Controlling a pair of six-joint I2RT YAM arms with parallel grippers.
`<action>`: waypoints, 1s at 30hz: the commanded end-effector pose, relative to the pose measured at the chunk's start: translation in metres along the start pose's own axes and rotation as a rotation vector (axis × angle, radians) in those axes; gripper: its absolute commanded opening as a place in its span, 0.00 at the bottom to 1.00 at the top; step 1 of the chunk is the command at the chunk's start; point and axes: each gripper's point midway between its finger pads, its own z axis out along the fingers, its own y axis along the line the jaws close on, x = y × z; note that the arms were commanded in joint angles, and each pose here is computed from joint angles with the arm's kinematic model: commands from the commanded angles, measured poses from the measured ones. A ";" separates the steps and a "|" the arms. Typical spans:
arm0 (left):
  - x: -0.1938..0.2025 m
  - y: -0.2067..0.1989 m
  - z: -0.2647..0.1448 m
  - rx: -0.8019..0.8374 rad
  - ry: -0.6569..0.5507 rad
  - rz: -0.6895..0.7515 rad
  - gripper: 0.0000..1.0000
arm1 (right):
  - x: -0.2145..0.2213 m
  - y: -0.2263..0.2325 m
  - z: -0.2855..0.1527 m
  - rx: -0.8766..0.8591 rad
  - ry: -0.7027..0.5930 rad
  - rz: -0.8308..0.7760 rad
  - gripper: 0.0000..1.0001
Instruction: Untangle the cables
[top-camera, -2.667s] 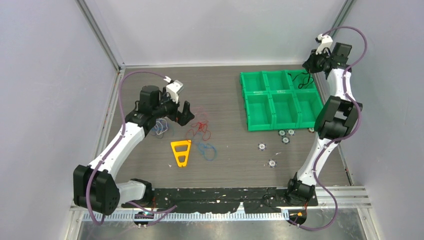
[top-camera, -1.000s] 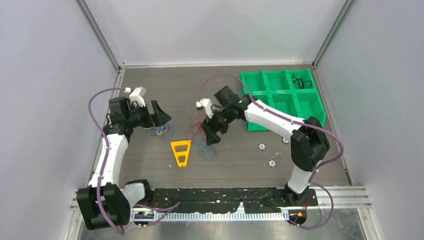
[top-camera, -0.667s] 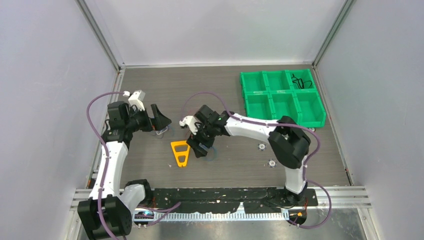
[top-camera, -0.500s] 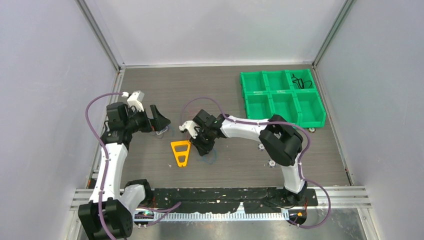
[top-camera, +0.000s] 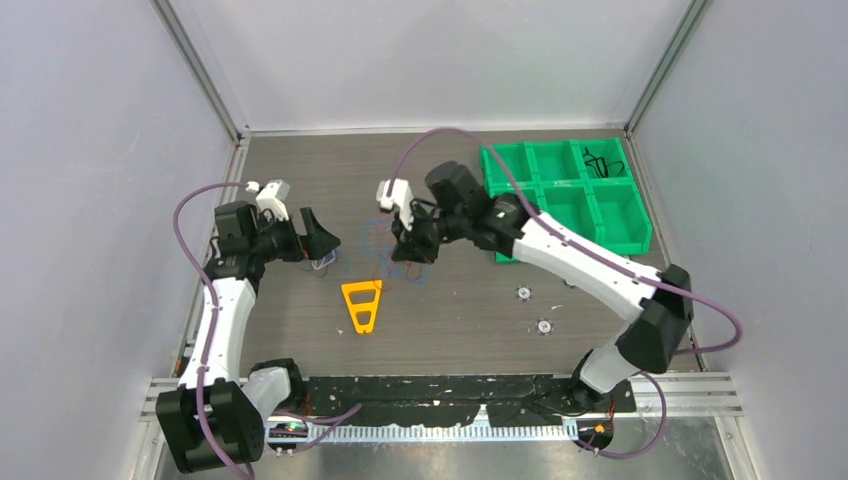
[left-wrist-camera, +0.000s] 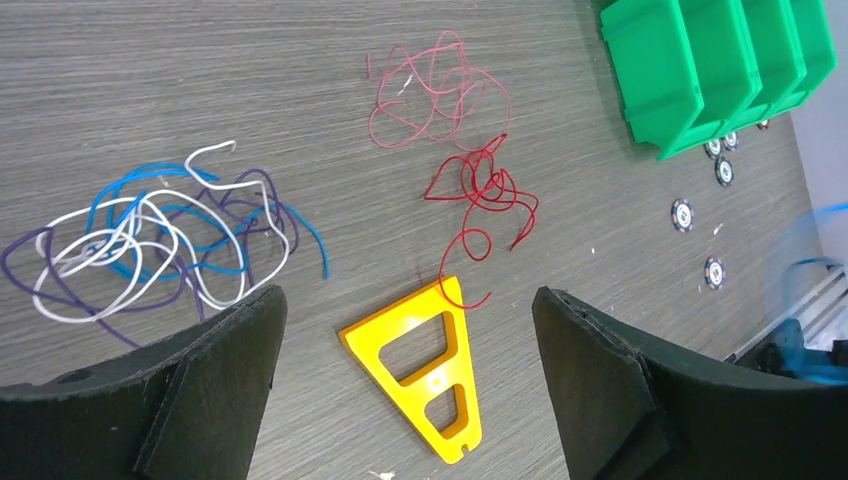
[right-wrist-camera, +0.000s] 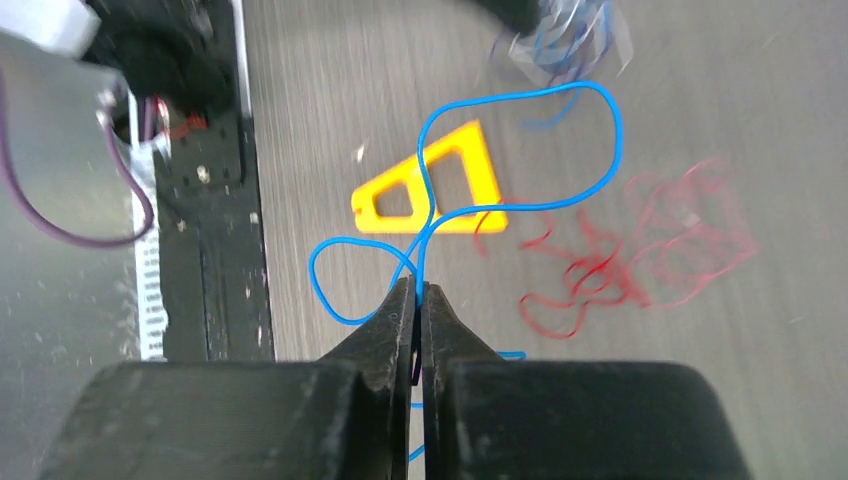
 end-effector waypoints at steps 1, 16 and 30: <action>-0.025 -0.014 0.002 0.095 -0.058 0.074 0.95 | -0.070 -0.002 -0.053 0.014 -0.190 -0.071 0.05; -0.035 -0.039 0.022 0.190 -0.055 0.170 0.91 | -0.058 -0.172 -0.182 0.506 -0.229 0.036 0.06; -0.046 -0.027 0.037 0.126 -0.028 0.167 0.91 | 0.074 -0.375 -0.301 1.034 -0.055 0.196 0.05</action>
